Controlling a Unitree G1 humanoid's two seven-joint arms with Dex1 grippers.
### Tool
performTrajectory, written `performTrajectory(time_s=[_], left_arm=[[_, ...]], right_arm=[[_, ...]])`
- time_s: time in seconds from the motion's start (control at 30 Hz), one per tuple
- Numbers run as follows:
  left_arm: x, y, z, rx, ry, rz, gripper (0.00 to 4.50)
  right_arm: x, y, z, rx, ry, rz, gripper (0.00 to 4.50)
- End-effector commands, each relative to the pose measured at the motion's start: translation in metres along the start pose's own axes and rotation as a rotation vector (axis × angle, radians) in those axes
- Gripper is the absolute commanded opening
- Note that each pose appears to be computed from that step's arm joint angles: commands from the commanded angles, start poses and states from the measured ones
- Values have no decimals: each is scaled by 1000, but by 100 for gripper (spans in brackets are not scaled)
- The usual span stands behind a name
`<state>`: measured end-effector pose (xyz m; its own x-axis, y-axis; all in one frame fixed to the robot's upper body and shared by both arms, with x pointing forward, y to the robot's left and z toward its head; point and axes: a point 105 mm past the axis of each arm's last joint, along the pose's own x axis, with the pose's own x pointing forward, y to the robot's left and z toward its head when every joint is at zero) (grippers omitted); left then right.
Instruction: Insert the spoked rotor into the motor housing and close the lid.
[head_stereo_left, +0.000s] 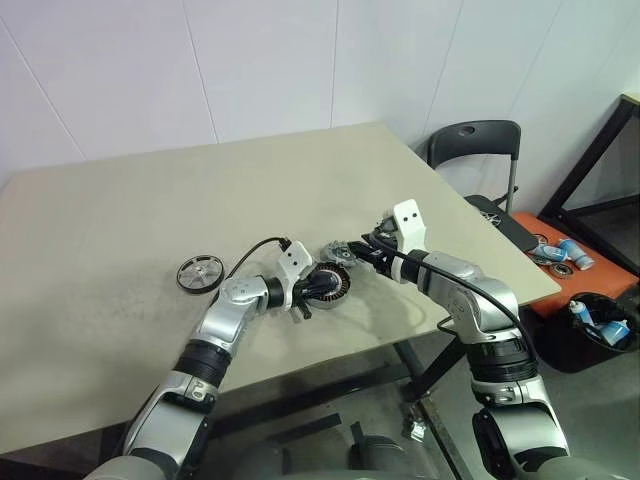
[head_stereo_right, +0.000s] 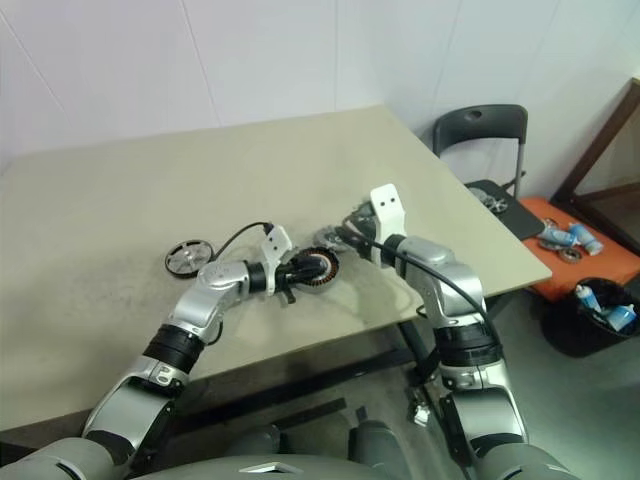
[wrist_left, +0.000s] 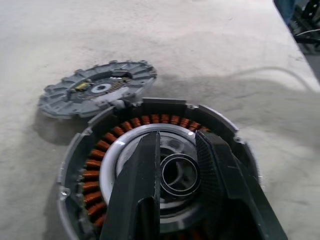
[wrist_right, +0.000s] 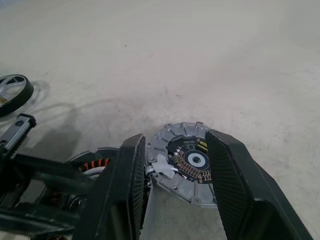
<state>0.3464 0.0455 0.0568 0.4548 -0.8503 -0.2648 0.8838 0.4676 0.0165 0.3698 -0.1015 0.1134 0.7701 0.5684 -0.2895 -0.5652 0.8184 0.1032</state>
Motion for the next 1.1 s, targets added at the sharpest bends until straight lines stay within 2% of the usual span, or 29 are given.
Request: performTrajectory(time_s=[0.03, 0.1, 0.3, 0.6, 0.83, 1.07, 1.1], left_arm=[[0, 1, 5, 5, -19, 19, 174], [0, 15, 0, 9, 4, 113, 238], [-8, 27, 0, 22, 5, 163, 238], [-33, 36, 31, -21, -104, 169, 238], [-56, 51, 18, -72, -83, 248, 238], [-67, 59, 10, -103, -82, 302, 238], [-67, 60, 10, -105, -86, 306, 240]], right_arm=[[0, 0, 19, -40, -56, -5, 200], [0, 0, 19, -39, -55, -6, 200], [-1, 0, 17, -37, -49, -3, 200], [-3, 15, 18, -26, -54, 87, 200], [-2, 22, 13, -36, -32, 127, 200], [2, 43, 7, -85, -9, 226, 200], [3, 47, 5, -114, -2, 243, 181]])
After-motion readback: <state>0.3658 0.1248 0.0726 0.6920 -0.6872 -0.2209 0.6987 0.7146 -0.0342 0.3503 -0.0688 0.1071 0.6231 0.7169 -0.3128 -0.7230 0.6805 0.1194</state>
